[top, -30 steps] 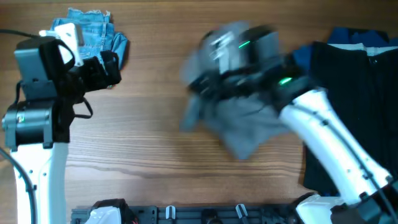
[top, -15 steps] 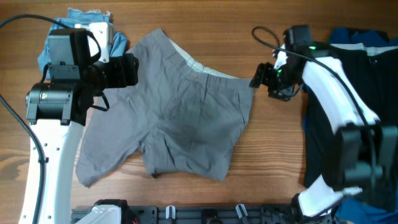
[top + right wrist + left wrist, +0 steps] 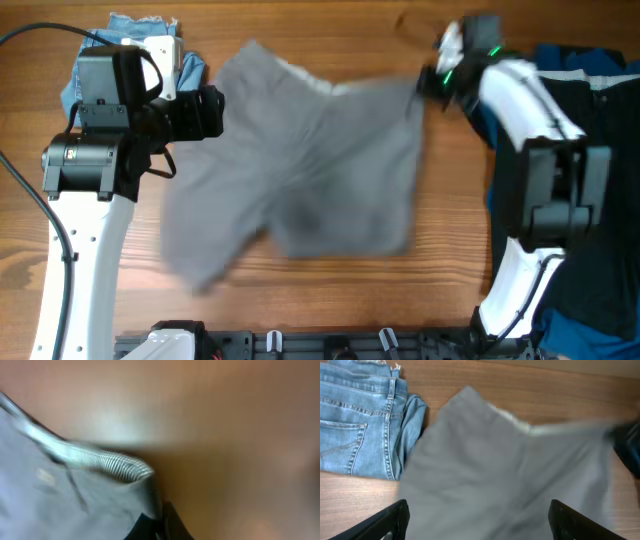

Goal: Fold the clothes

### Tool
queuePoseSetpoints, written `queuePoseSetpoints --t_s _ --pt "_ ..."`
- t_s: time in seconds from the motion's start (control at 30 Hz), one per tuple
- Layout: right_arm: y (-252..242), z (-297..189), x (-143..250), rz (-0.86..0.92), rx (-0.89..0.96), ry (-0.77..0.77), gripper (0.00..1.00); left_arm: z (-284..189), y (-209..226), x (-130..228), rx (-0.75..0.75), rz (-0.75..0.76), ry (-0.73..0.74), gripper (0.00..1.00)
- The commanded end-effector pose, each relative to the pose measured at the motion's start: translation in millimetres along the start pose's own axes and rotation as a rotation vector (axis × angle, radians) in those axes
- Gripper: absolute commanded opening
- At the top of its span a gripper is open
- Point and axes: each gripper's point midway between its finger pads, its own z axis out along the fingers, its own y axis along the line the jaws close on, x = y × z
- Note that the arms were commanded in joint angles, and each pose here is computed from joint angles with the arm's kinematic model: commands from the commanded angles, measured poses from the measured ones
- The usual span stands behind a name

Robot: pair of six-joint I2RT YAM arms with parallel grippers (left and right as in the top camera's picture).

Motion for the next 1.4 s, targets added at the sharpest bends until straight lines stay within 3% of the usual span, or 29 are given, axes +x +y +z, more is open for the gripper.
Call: queuePoseSetpoints --t_s 0.0,0.03,0.1,0.17,0.27,0.33,0.47,0.63,0.73,0.8,0.9,0.93,0.97,1.0,1.03,1.07,1.13,1.2,1.27,1.37 --pt "-14.6 -128.2 -156.9 -0.043 0.003 -0.495 0.77 -5.1 -5.4 -10.2 0.019 0.021 -0.038 0.91" --pt "-16.3 -155.9 -174.9 -0.027 -0.011 -0.560 0.95 -5.1 -5.4 -10.3 0.019 0.021 -0.038 0.91" --pt "-5.7 -176.2 -163.7 -0.011 -0.121 -0.500 1.00 -5.0 -5.2 -8.6 0.018 0.020 -0.031 0.92" --pt "-2.2 -165.8 -125.8 0.060 -0.158 -0.334 0.95 -4.9 -4.7 -5.2 0.017 0.018 -0.018 0.92" --pt "7.9 -133.1 -28.9 0.159 -0.125 0.057 0.75 -0.3 -3.0 4.2 0.012 0.010 0.027 0.87" --pt "20.9 -115.8 28.1 0.168 -0.061 0.268 0.69 9.3 -1.5 14.7 0.013 0.001 0.085 0.80" --pt "52.5 -82.3 96.8 0.102 0.007 0.481 0.65 48.1 -4.7 45.3 0.058 -0.031 0.265 0.63" --pt "18.6 -63.8 201.7 0.164 0.334 0.752 0.68 90.6 -14.3 78.6 0.081 -0.025 0.434 0.63" --pt "-0.2 -58.4 229.0 0.147 0.392 0.807 0.78 103.9 -34.1 80.7 0.128 0.063 0.432 0.70" --pt "-2.6 -41.2 224.5 0.124 0.366 0.748 0.81 115.2 -46.9 89.4 0.154 0.129 0.457 0.72" --pt "1.9 -14.5 200.0 0.082 0.308 0.613 0.74 132.4 -54.3 102.4 0.163 0.146 0.502 0.71" --pt "7.0 -14.1 203.0 0.081 0.289 0.624 0.80 136.3 -53.5 106.0 0.161 0.144 0.516 0.71" --pt "11.2 -12.9 208.3 0.076 0.273 0.638 0.79 138.4 -52.9 108.1 0.160 0.143 0.525 0.72" --pt "12.1 -11.8 212.6 0.059 0.285 0.644 0.48 140.0 -52.7 109.5 0.159 0.143 0.530 0.73" --pt "10.1 -11.6 214.3 0.051 0.303 0.644 0.35 140.7 -52.3 110.1 0.158 0.142 0.532 0.74" --pt "5.3 -19.3 217.9 0.047 0.344 0.667 0.04 141.8 -51.9 111.7 0.157 0.141 0.539 0.79" --pt "-1.2 -50.3 219.1 0.048 0.423 0.733 0.04 140.7 -51.4 113.9 0.156 0.139 0.549 0.83" --pt "13.4 -99.6 181.7 -0.052 0.448 0.700 0.04 140.3 -51.1 114.5 0.161 0.161 0.551 0.84" --pt "33.0 -109.2 138.4 -0.119 0.395 0.566 0.04 141.1 -49.5 113.6 0.154 0.175 0.546 0.85" --pt "71.7 -78.5 23.6 -0.190 0.260 0.085 0.04 141.9 -49.9 112.1 0.155 0.175 0.539 0.85"
